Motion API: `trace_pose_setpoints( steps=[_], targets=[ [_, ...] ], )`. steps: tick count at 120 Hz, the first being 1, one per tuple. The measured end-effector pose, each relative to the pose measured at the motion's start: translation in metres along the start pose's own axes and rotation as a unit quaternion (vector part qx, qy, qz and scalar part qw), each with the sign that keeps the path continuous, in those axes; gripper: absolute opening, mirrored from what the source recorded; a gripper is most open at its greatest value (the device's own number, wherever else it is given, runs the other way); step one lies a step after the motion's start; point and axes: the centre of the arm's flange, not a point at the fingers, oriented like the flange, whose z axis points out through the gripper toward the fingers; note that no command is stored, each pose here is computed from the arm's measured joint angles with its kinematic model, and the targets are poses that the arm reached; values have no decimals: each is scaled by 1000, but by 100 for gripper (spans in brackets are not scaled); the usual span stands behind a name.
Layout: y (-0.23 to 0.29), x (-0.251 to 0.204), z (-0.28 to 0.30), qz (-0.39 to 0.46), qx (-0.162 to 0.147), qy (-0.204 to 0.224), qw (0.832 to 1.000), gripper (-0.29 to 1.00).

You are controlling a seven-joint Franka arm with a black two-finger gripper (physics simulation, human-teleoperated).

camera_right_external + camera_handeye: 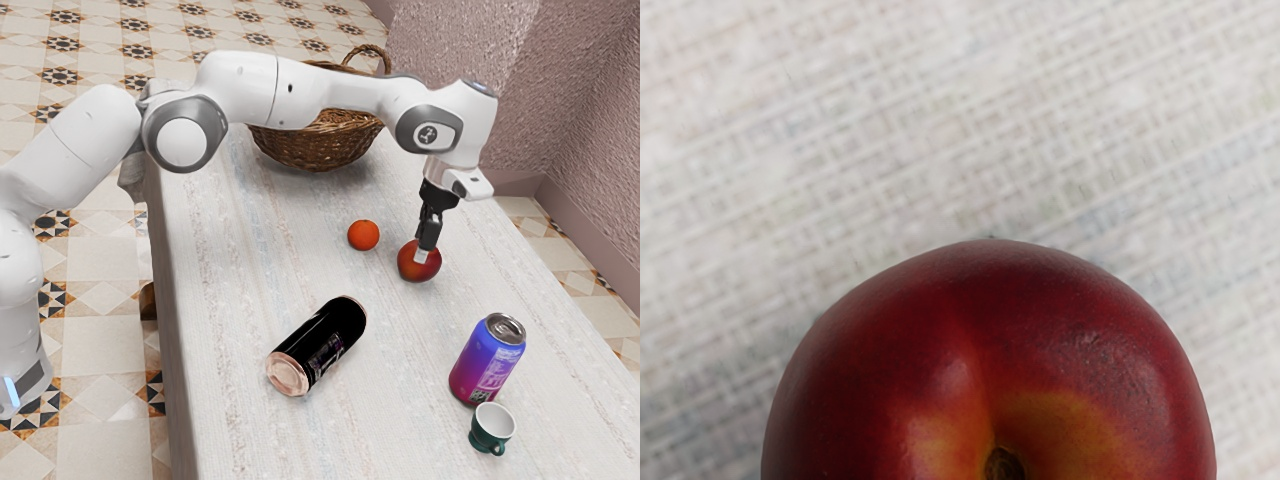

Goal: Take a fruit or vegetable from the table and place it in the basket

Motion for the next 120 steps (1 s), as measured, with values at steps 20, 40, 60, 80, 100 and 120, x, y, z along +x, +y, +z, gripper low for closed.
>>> trace_pose_setpoints(
  steps=[20, 40, 60, 80, 100, 120],
  targets=[
    [2, 3, 9, 2, -5, -4, 1000, 70],
    [3, 6, 14, 2, -8, -1, 1000, 70],
    [3, 8, 20, 2, -13, 1, 1000, 70],
    [3, 10, 27, 1, -17, 0, 1000, 70],
    [6, 10, 29, 1, -17, -2, 1000, 70],
    [7, 9, 30, 0, -18, -4, 1000, 70]
  ],
)
